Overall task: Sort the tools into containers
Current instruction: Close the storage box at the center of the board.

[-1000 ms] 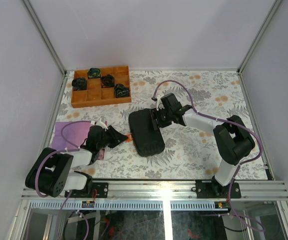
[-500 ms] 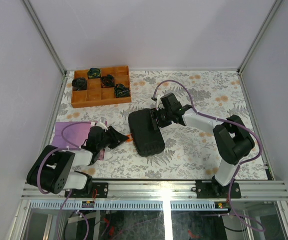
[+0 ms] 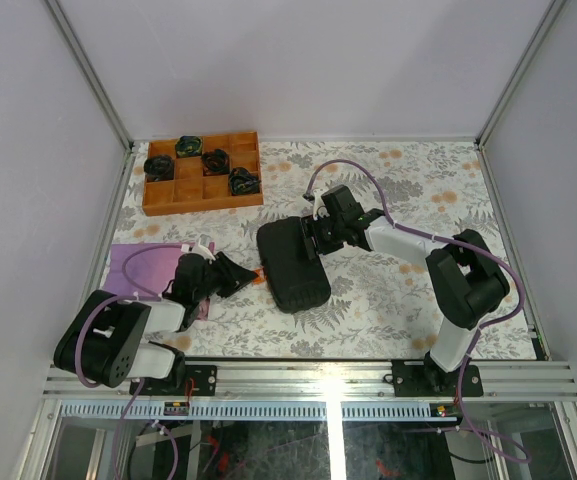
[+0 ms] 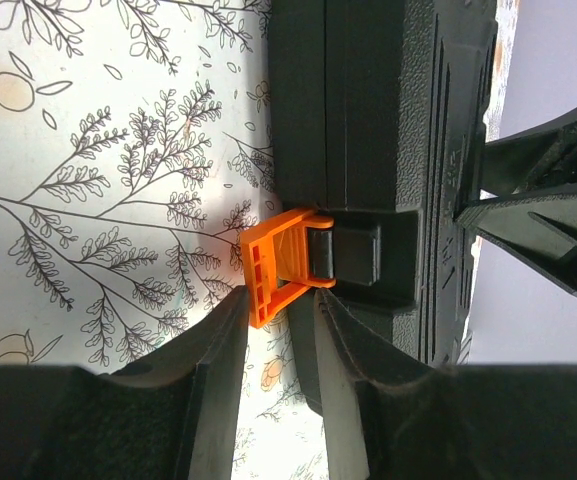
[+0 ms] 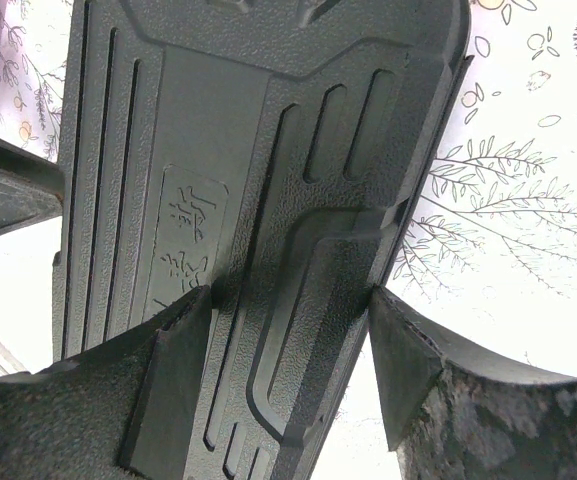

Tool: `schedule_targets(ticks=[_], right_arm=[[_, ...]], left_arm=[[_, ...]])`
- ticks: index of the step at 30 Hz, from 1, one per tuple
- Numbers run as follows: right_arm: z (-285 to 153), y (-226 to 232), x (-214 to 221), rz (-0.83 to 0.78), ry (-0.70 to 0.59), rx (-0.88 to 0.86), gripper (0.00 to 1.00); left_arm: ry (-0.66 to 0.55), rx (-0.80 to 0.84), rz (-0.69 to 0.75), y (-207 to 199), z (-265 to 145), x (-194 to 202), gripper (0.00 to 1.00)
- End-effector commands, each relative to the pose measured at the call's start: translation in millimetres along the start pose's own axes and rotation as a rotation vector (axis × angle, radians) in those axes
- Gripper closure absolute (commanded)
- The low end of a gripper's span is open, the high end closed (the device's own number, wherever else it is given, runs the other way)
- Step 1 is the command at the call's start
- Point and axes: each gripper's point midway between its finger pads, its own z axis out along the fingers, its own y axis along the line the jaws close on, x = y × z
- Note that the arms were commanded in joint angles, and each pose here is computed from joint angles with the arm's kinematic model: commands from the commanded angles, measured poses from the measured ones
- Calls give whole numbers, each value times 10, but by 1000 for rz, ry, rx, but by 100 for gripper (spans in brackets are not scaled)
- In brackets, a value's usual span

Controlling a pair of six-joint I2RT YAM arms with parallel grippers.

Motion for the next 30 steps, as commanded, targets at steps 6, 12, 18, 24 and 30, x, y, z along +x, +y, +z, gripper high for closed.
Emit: schedule_targets(ticks=[6, 12, 18, 24, 30], right_arm=[[227, -147, 757, 7, 234, 39, 36], [231, -131, 741, 7, 232, 34, 36], [228, -92, 718, 10, 225, 20, 36], [222, -69, 699, 14, 221, 14, 36], [202, -35, 673, 10, 212, 6, 37]], left_arm=[[16, 248, 57, -598, -75, -28, 70], [14, 257, 61, -623, -90, -33, 70], [17, 269, 59, -656, -96, -35, 69], [11, 279, 62, -708, -113, -59, 69], [16, 268, 57, -698, -116, -50, 69]])
